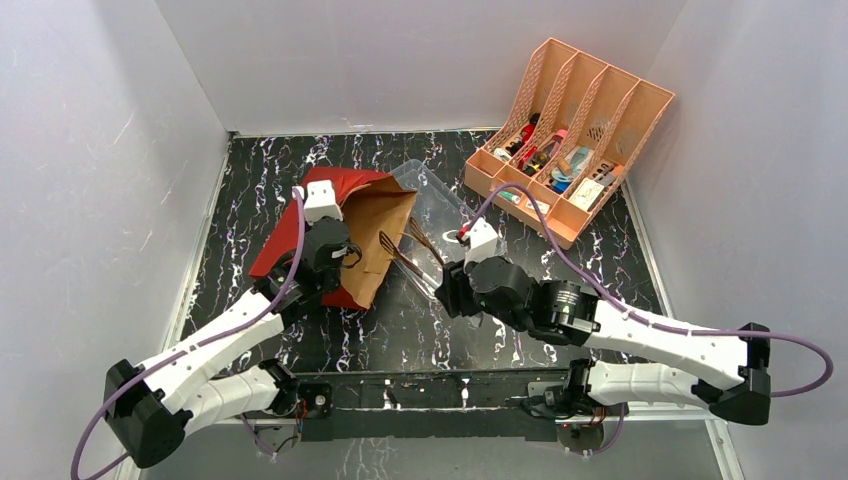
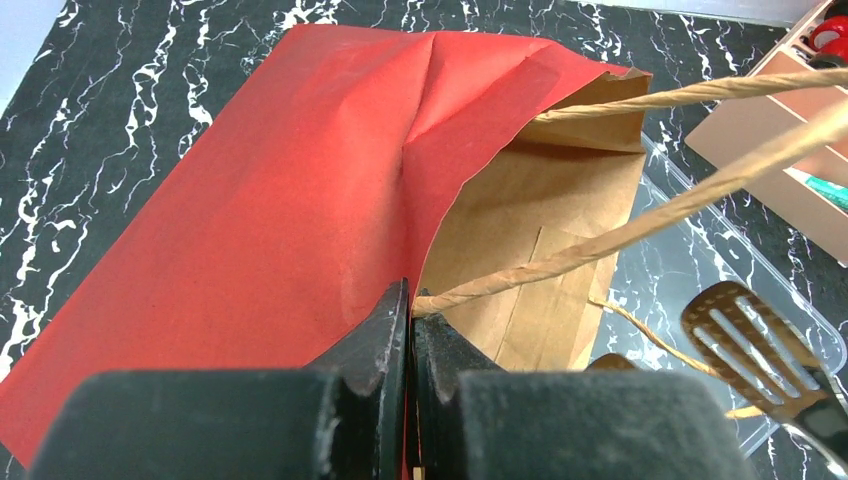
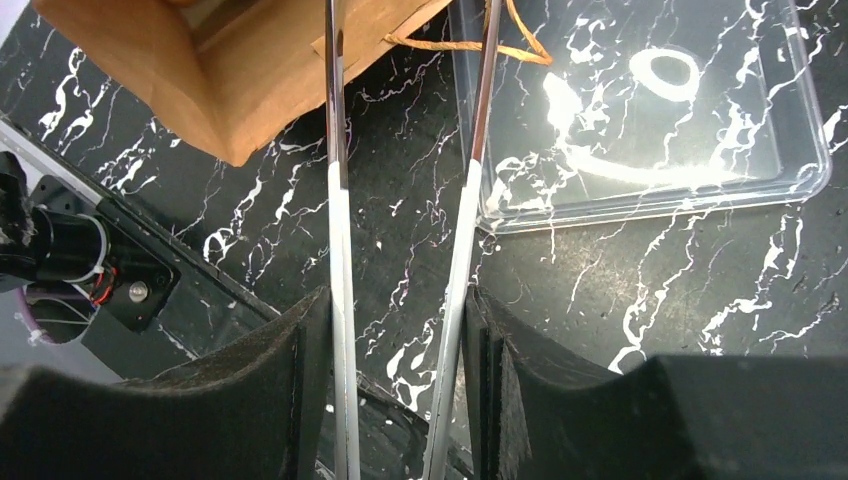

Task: Take the fake bread out of the paper bag
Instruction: Take out the fake bread from the paper bag.

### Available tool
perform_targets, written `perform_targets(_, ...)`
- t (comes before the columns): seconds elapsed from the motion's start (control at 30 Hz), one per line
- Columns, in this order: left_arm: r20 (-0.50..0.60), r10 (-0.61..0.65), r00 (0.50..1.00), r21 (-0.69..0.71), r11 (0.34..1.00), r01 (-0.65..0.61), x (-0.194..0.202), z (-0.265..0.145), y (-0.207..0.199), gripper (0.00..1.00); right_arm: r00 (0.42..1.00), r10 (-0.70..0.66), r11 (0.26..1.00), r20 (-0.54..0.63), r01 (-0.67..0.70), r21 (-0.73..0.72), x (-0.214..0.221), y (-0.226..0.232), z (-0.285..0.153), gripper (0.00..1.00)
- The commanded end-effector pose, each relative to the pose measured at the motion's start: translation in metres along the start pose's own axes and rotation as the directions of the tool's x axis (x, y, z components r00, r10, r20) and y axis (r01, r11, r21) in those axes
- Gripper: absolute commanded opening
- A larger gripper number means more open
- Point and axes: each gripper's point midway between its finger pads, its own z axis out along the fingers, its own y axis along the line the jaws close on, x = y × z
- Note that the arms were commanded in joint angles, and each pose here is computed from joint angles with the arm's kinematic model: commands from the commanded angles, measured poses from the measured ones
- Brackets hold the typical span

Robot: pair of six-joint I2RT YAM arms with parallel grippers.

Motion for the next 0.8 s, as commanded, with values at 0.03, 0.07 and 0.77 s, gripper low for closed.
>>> perform_targets(0.03, 0.043, -0.017, 0.999, 0.024, 1.0, 0.016, -0.019, -0.008, -0.001, 0.0, 0.996, 0.049, 0.997, 0.081, -0.044, -0.064, -0.017, 0.028, 0.017, 0.22)
perform_targets(0.07, 0.041, -0.011, 0.999, 0.035, 0.999, 0.01, -0.018, -0.008, -0.003, 0.0, 0.996, 0.039, 0.997, 0.075, -0.033, -0.067, -0.014, 0.032, 0.023, 0.22)
perform_targets(0.77, 0.051, 0.015, 0.999, 0.142, 0.99, -0.022, -0.001, -0.03, 0.006, 0.0, 0.998, -0.05, 0.993, 0.026, 0.052, -0.109, 0.011, 0.079, 0.111, 0.38)
